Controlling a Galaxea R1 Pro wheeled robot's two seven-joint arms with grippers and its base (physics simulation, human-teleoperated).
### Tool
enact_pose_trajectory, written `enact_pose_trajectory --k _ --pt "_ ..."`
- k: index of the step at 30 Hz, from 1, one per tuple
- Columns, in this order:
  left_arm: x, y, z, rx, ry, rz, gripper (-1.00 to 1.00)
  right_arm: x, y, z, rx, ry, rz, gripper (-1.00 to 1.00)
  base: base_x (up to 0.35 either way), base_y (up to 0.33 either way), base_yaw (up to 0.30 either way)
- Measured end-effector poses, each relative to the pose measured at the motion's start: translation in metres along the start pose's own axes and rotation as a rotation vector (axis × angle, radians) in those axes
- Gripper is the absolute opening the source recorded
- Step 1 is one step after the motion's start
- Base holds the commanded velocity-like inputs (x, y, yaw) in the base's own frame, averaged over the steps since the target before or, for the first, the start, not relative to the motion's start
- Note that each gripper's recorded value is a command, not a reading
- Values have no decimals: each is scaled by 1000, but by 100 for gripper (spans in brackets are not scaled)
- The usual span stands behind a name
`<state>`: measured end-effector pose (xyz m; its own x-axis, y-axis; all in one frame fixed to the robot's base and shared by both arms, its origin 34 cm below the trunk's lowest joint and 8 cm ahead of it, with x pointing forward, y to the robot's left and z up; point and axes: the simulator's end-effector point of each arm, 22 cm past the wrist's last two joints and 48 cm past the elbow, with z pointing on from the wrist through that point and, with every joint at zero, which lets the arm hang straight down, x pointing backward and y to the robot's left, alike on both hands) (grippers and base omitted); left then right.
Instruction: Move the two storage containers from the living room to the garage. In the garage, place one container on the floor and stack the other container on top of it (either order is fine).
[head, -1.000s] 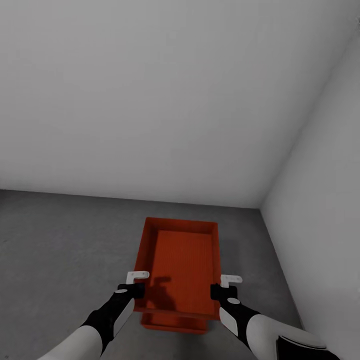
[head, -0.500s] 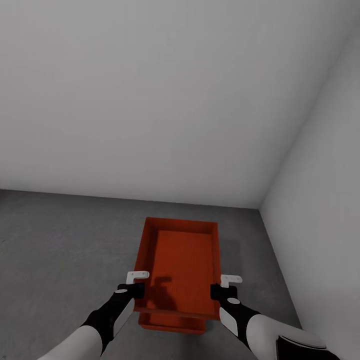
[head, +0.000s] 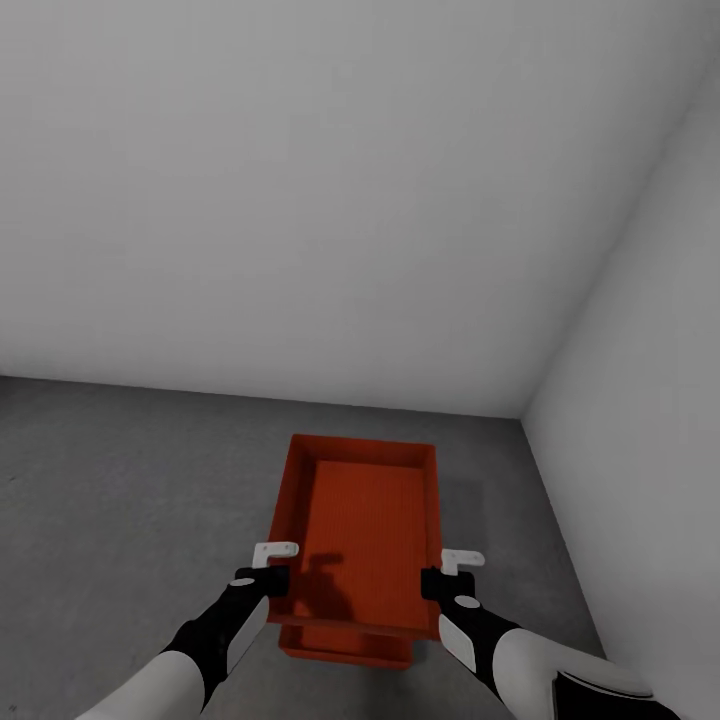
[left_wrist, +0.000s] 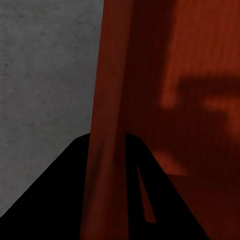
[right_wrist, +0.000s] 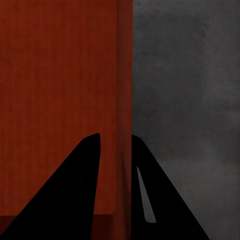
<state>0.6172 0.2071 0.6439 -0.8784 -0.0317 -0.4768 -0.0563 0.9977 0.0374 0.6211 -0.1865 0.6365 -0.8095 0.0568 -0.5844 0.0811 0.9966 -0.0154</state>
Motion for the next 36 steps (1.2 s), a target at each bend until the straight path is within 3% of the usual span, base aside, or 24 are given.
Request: enact_pose_trajectory --k 36 --pt "0 0 0 0 1 -1 -100 0 0 0 0 1 0 -100 0 0 0"
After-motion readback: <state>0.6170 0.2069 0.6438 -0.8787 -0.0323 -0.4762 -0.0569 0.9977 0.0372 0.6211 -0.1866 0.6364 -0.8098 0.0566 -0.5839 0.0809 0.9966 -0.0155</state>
